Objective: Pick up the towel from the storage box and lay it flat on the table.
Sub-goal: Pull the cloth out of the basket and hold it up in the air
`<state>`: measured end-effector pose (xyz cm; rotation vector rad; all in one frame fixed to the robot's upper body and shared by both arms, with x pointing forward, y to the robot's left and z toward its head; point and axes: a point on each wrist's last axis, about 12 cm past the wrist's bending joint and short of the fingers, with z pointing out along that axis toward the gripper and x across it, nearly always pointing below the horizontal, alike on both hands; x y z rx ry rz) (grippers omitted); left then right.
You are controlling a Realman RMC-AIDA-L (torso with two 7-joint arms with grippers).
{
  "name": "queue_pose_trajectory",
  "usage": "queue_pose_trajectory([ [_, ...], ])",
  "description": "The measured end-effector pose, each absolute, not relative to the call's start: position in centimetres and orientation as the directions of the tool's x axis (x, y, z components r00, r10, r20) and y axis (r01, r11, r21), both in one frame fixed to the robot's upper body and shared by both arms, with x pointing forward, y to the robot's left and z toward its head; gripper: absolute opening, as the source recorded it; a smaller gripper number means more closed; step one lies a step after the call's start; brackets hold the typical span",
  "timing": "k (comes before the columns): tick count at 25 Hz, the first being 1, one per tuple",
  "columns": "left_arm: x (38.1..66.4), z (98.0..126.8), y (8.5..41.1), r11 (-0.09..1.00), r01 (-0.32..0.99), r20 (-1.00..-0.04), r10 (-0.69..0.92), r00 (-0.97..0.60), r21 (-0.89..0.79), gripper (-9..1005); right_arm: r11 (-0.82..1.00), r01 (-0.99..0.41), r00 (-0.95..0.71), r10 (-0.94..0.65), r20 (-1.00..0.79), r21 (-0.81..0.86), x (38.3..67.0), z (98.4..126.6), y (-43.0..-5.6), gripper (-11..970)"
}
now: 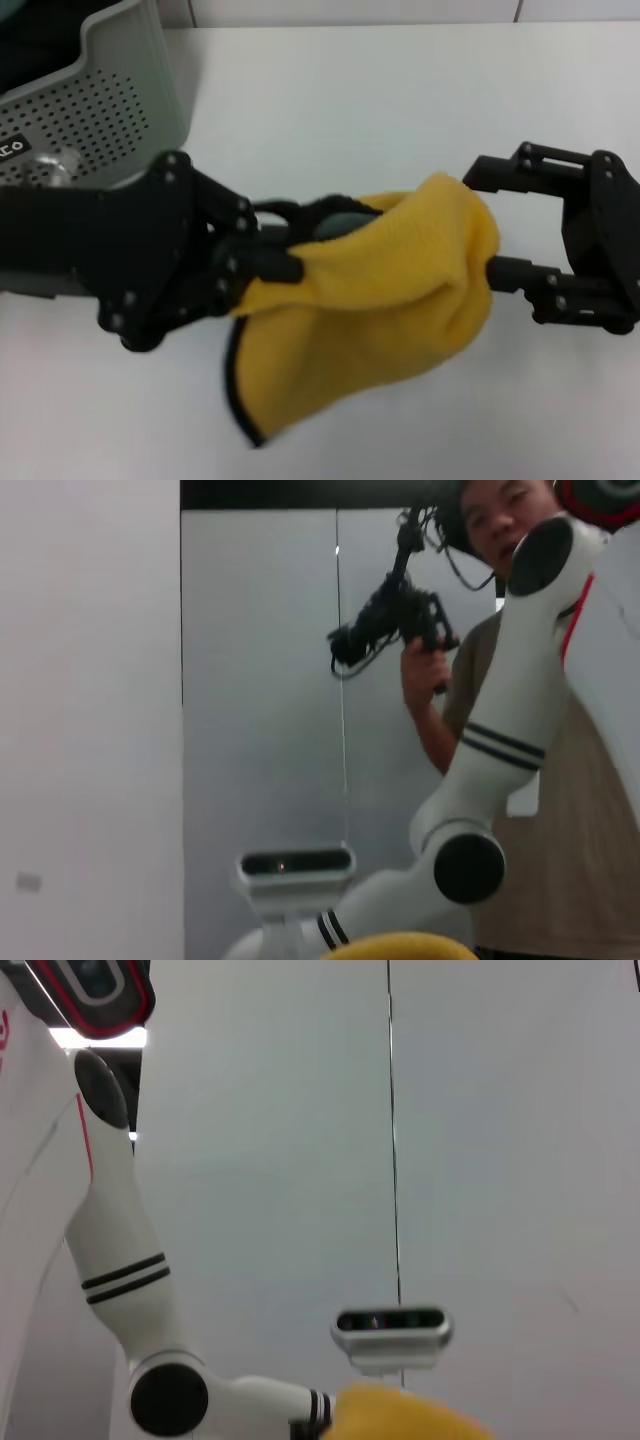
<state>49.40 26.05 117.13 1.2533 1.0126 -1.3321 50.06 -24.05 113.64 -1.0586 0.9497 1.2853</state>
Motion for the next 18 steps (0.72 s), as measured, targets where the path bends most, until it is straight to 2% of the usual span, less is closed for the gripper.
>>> queue_pose_trajectory([
  [4, 49.6, 118.3, 26.3, -0.148, 0.984, -0.987, -0.139, 0.082, 0.102, 57, 0.002, -0.998, 0.056, 0.242, -0.969, -0.057, 49.7, 113.2, -24.7, 646],
  [9, 49.9, 118.9, 25.5, -0.199, 0.972, -0.988, -0.119, 0.099, 0.121, 58, -0.04, -0.996, 0.062, 0.261, -0.963, -0.075, 49.6, 113.6, -24.1, 651],
  [18, 50.1, 118.6, 24.0, -0.265, 0.958, -0.993, -0.072, 0.09, 0.106, 60, -0.129, -0.988, 0.05, 0.221, -0.974, -0.08, 51.7, 114.8, -21.1, 650],
])
